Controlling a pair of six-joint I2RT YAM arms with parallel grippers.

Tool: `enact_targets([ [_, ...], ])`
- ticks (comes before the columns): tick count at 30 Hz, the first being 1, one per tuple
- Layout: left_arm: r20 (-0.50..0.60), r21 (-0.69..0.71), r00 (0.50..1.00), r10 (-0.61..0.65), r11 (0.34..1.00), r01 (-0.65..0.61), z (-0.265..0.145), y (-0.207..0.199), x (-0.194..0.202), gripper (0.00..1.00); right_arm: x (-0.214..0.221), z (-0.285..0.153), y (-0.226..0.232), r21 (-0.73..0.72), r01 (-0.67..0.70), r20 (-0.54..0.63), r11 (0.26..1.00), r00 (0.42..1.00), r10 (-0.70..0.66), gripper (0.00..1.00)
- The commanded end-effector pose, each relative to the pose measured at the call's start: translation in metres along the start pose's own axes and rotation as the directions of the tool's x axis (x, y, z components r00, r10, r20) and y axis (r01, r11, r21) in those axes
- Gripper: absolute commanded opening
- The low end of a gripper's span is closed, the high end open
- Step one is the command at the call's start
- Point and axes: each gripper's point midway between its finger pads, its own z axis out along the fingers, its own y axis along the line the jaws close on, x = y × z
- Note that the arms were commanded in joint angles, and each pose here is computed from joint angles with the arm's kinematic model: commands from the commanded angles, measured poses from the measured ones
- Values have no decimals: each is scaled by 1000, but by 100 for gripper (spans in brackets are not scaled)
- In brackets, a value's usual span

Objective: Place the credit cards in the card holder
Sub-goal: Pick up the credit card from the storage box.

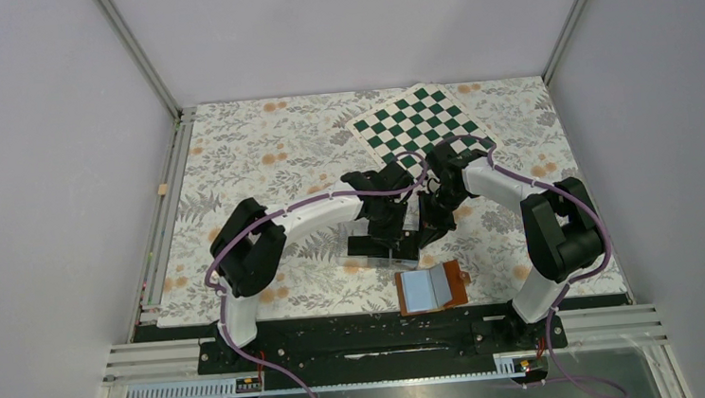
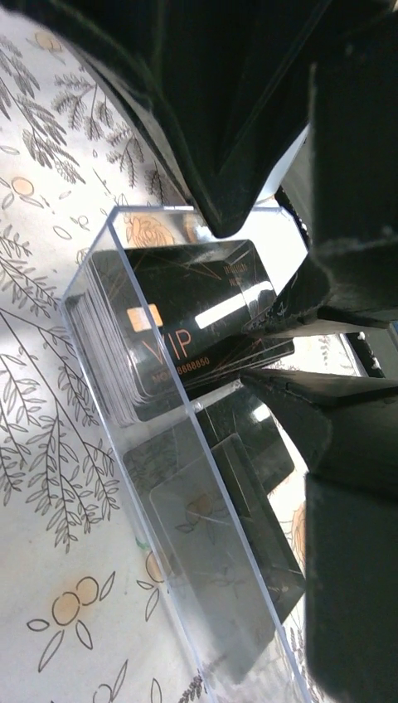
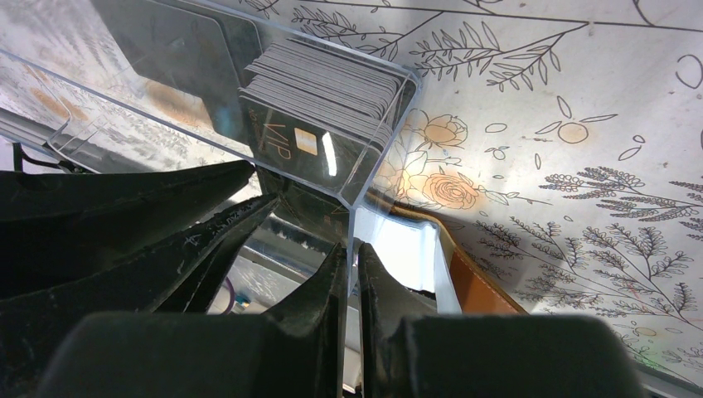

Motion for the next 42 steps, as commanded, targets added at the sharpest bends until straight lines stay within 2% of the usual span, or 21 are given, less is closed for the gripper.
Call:
enact_targets([
  [1, 89, 104, 996, -5, 995, -4, -22, -27, -18, 20, 8, 1, 4, -22, 11, -49, 1000, 999, -12, 7],
  [20, 65, 15, 998, 4, 1000, -5, -8, -7, -10, 27, 9, 1, 3, -22, 11, -51, 1000, 999, -12, 7],
  [32, 189, 81, 982, 0, 997, -15, -37, -20, -25, 31, 9, 2, 3, -22, 11, -54, 1000, 998, -12, 7],
  [42, 82, 20, 997, -5, 1000, 3, -10, -6, -10, 30, 9, 2, 3, -23, 11, -56, 1000, 998, -12, 7],
])
